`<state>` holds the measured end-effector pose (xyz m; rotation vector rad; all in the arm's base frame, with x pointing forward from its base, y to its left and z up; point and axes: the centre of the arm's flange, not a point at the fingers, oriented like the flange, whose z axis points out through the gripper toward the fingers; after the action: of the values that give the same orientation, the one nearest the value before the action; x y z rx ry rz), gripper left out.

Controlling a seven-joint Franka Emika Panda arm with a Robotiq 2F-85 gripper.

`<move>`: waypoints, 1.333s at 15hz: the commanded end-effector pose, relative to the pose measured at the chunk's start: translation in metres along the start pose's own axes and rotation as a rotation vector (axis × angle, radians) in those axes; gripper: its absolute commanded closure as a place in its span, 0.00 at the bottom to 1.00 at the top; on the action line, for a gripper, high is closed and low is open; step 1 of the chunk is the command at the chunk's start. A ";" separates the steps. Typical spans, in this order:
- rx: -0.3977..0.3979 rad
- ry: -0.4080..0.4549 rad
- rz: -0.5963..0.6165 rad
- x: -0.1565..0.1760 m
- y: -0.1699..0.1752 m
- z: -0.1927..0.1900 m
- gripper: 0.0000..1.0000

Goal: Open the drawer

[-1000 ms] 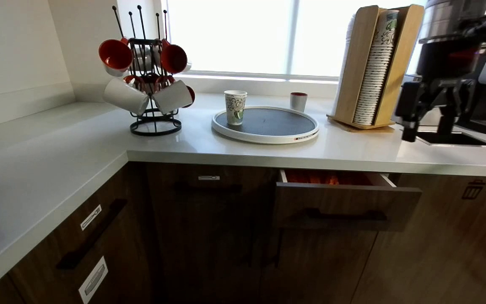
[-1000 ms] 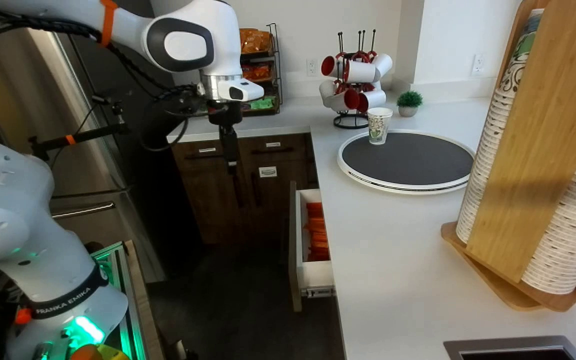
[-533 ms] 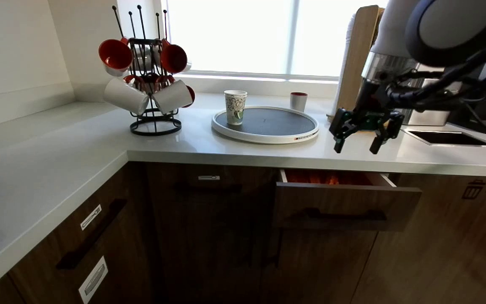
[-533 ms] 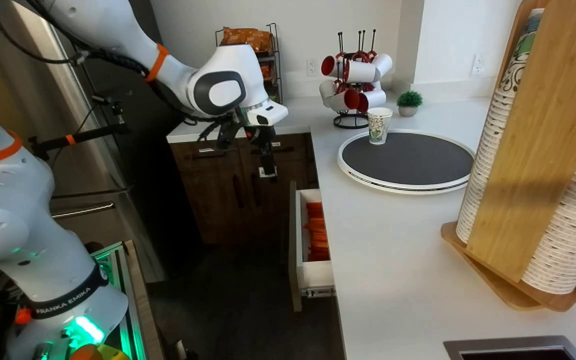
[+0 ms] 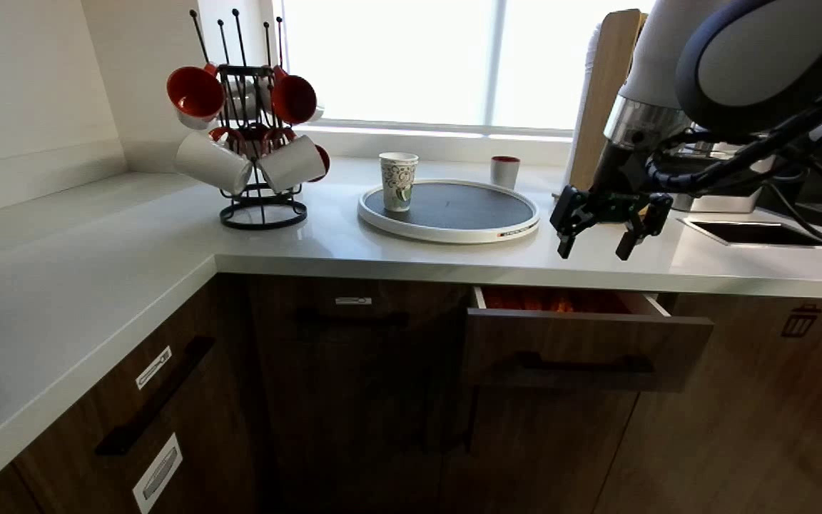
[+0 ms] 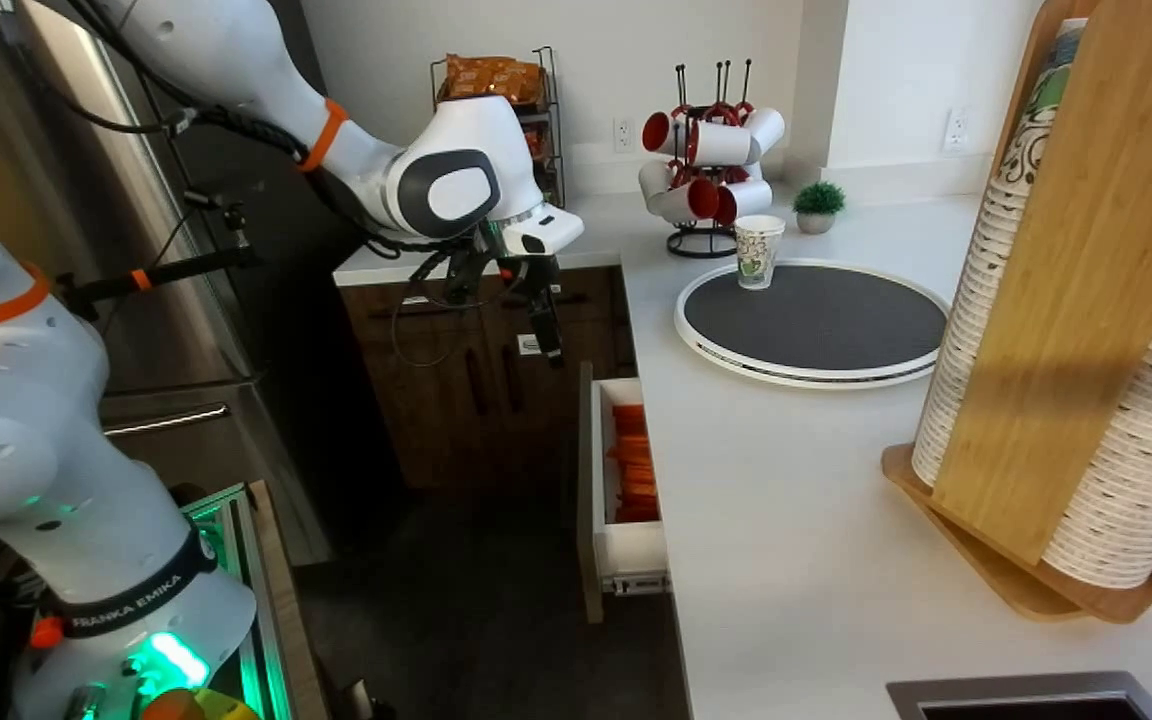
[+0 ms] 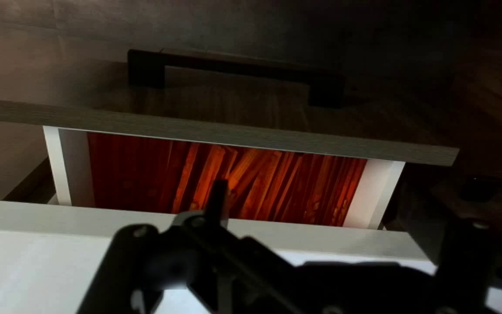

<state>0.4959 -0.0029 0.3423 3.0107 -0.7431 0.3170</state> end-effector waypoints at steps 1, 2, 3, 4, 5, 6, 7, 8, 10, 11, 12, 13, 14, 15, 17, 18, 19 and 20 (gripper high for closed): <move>0.014 0.048 -0.028 0.012 -0.005 0.032 0.00; 0.018 0.070 -0.043 0.013 -0.005 0.042 0.00; 0.023 0.082 -0.051 0.014 -0.005 0.050 0.04; 0.034 0.094 -0.060 0.015 -0.005 0.058 0.26; 0.035 0.099 -0.061 0.016 -0.005 0.065 0.28; 0.041 0.107 -0.060 0.017 -0.004 0.072 0.30; 0.045 0.116 -0.057 0.019 -0.003 0.079 0.37; 0.052 0.109 -0.051 0.020 -0.003 0.084 0.47; 0.052 0.122 -0.046 0.024 -0.001 0.093 0.63; 0.053 0.116 -0.042 0.026 -0.002 0.096 0.70; 0.049 0.111 -0.046 0.026 -0.002 0.100 0.79; 0.036 0.094 -0.052 0.026 -0.003 0.105 0.85; 0.029 0.098 -0.058 0.027 -0.003 0.109 0.92; 0.026 0.103 -0.060 0.028 -0.003 0.113 0.99; 0.010 0.106 -0.059 0.031 -0.003 0.120 1.00; 0.004 0.108 -0.061 0.032 -0.002 0.123 1.00; -0.006 0.103 -0.062 0.032 -0.002 0.126 1.00; -0.013 0.089 -0.064 0.030 -0.003 0.130 1.00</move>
<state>0.5423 -0.0281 0.2366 2.9890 -0.6533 0.4535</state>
